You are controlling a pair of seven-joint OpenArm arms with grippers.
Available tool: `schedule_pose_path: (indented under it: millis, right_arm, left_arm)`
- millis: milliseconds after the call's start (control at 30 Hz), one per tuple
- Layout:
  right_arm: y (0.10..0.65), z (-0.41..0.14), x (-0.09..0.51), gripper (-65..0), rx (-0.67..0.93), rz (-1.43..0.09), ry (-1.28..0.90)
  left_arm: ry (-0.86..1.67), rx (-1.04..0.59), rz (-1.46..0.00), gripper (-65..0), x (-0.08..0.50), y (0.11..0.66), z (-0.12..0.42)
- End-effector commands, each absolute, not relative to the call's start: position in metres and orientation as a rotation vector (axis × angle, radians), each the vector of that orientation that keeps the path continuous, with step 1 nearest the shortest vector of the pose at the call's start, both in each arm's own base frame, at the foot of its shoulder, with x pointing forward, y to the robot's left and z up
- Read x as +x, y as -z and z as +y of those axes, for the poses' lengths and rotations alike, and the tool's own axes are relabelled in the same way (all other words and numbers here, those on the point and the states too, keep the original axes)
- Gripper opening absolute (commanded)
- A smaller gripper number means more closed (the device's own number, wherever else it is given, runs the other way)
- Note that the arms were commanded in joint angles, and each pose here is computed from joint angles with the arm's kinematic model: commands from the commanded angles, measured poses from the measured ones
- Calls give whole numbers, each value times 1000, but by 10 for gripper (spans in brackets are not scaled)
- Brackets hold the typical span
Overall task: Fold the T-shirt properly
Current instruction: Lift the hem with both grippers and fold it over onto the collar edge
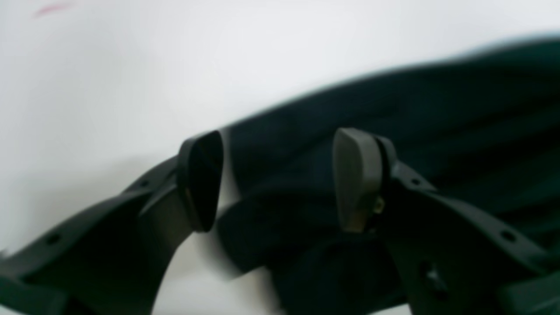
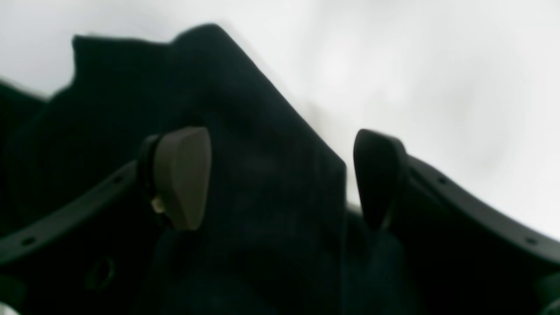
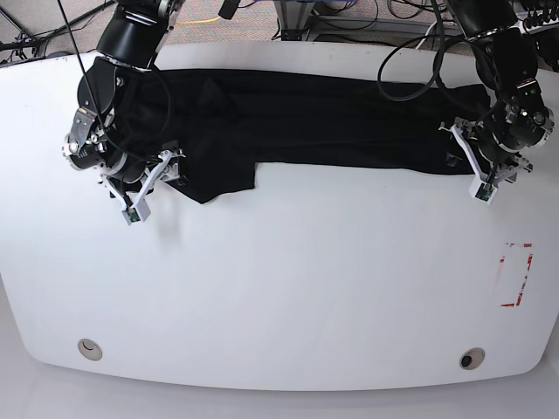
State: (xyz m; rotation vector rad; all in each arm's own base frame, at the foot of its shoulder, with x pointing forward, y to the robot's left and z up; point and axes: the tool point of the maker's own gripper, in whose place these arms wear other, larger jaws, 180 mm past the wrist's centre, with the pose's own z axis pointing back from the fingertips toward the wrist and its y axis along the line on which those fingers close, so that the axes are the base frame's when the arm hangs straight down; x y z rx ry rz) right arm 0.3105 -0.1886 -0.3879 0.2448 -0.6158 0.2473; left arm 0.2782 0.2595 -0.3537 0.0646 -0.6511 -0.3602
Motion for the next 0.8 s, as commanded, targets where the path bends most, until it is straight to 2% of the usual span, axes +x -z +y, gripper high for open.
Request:
schedule_pose_path:
  millis: [0,167,233,333,500,567,767]
  right_arm:
    - [381,-183,330,-162,281,-668,-252]
    - [391,-170,332,-168,299,-629,-314]
    - [394,-168,330,-201,305,-623,-313]
    - [392,-164,333,-309,315,-642,-316]
    - [385,-163,336,-582,317,-665,-318]
    - [378,-164,338,-650,307,-686,-323]
    - [347,-170,327,-648,204,-717,-393]
  left_arm:
    - [346,69,-636,-278,279,359,270]
    - [306,20,-547,-279,266,391,275]
    - [293,8,-519,-279,261,400,278]
    - [282,7,-479,-279,254,409,288]
    - [276,-7,-503,-279,252,414,287]
    - [285,5,-499,-279,249,416,288]
    - [298,45,-464,-279,243,425,289]
